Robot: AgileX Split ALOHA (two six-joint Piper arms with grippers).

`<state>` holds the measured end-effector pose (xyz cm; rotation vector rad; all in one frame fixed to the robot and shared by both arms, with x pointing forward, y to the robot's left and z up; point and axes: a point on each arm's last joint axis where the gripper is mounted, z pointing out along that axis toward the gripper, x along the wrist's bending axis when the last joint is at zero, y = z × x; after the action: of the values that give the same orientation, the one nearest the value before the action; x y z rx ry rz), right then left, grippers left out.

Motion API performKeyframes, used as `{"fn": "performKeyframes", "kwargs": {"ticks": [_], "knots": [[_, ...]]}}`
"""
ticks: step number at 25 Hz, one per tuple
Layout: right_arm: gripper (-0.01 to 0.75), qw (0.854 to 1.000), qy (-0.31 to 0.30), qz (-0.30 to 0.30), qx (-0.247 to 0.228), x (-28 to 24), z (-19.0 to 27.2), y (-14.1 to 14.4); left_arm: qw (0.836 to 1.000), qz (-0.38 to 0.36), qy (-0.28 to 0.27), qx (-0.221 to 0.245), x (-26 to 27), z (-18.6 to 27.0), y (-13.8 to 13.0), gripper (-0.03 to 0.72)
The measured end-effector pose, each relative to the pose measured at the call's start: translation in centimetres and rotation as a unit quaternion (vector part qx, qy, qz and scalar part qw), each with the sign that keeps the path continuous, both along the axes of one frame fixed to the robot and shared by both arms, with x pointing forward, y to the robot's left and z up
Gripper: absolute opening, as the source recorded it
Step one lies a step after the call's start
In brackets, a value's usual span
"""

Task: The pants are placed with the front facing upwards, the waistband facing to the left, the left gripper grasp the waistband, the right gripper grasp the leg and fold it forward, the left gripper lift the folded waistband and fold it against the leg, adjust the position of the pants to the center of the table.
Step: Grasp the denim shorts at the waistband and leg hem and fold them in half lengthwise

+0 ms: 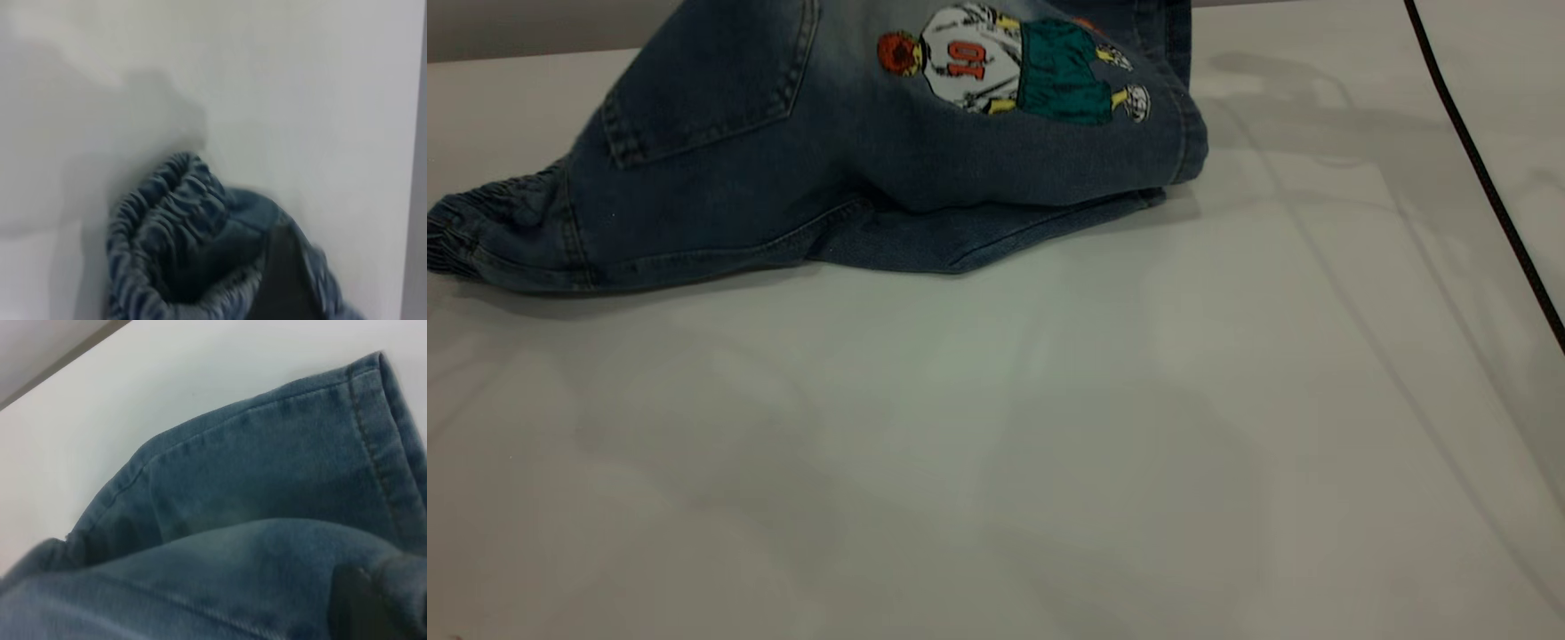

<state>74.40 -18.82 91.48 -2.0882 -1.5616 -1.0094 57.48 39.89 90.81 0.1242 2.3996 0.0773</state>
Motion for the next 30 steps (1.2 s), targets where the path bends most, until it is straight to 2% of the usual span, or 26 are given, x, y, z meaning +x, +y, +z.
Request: {"fn": "performKeyframes", "kwargs": {"ticks": [9,15,18,21,25,30], "knots": [[0.017,0.999,-0.004,0.028,-0.015,-0.3,-0.1,0.0,1.000,-0.015,-0.010,-0.015,0.1,0.1,-0.4,0.458],[0.022,0.994,0.016,0.059,-0.086,-0.5,0.4,-0.8,1.000,-0.017,-0.010,-0.016,0.1,0.1,-0.4,0.456],[0.032,0.991,-0.004,0.059,-0.121,0.1,1.6,-1.2,1.000,-0.024,-0.012,-0.015,0.2,0.2,-0.5,0.447],[0.053,0.990,-0.029,0.057,-0.126,0.7,2.9,-1.2,0.999,-0.035,-0.016,-0.015,0.2,0.2,-0.7,0.434],[0.130,0.990,-0.054,0.055,-0.121,1.2,4.0,-1.1,0.999,-0.037,-0.017,-0.017,0.2,0.2,-0.7,0.426],[0.326,0.989,-0.058,0.062,-0.122,1.1,4.0,-1.1,0.999,-0.039,-0.018,-0.016,0.2,0.2,-0.7,0.425]]}}
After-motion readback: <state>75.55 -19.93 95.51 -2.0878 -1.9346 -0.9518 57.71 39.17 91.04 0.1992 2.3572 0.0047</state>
